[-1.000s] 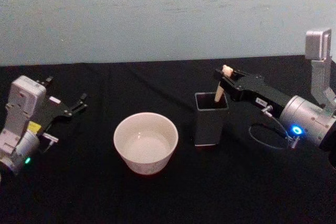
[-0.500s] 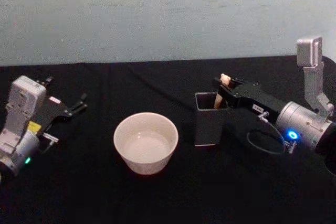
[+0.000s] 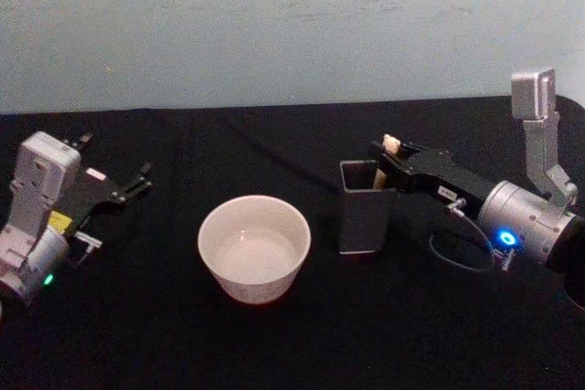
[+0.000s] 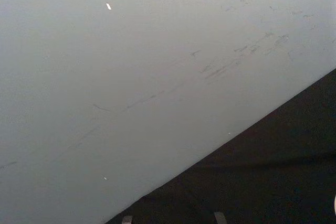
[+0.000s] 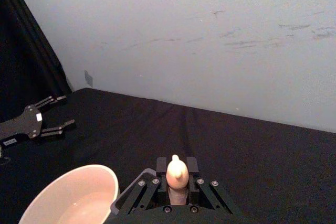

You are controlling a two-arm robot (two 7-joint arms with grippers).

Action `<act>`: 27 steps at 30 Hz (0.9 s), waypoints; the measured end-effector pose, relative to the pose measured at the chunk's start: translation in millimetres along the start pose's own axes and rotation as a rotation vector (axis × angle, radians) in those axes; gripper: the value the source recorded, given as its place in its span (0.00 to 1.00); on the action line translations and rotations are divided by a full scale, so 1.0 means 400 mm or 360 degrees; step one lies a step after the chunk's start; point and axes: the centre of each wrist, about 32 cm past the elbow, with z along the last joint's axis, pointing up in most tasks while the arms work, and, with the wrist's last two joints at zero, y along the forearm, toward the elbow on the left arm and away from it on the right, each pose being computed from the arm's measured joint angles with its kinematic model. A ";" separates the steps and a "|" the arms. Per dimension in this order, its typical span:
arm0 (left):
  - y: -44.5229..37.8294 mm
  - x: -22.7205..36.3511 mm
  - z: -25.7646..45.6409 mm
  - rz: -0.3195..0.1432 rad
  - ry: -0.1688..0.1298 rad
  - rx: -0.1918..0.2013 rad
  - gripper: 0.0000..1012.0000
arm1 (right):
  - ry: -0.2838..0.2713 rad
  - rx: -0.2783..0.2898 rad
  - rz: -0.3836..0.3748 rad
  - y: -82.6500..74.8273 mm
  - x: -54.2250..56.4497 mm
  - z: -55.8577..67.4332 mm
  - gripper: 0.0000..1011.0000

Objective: Pick up the stirring spoon with one hand, stir inside the cup, then place it back in its original position.

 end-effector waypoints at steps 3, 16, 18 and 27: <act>0.000 0.000 0.000 0.0000 0.0000 0.0000 0.99 | -0.0001 -0.0001 0.0000 0.000 0.000 0.000 0.21; 0.000 0.000 0.000 0.0000 0.0000 0.0000 0.99 | 0.0000 0.0000 -0.0001 -0.001 0.000 -0.001 0.21; 0.000 0.000 0.000 0.0000 0.0000 0.0000 0.99 | 0.0001 0.0001 -0.0001 -0.001 0.001 -0.001 0.21; 0.000 0.000 0.000 0.0000 0.0000 0.0000 0.99 | 0.0001 0.0003 0.0000 -0.001 0.000 0.000 0.43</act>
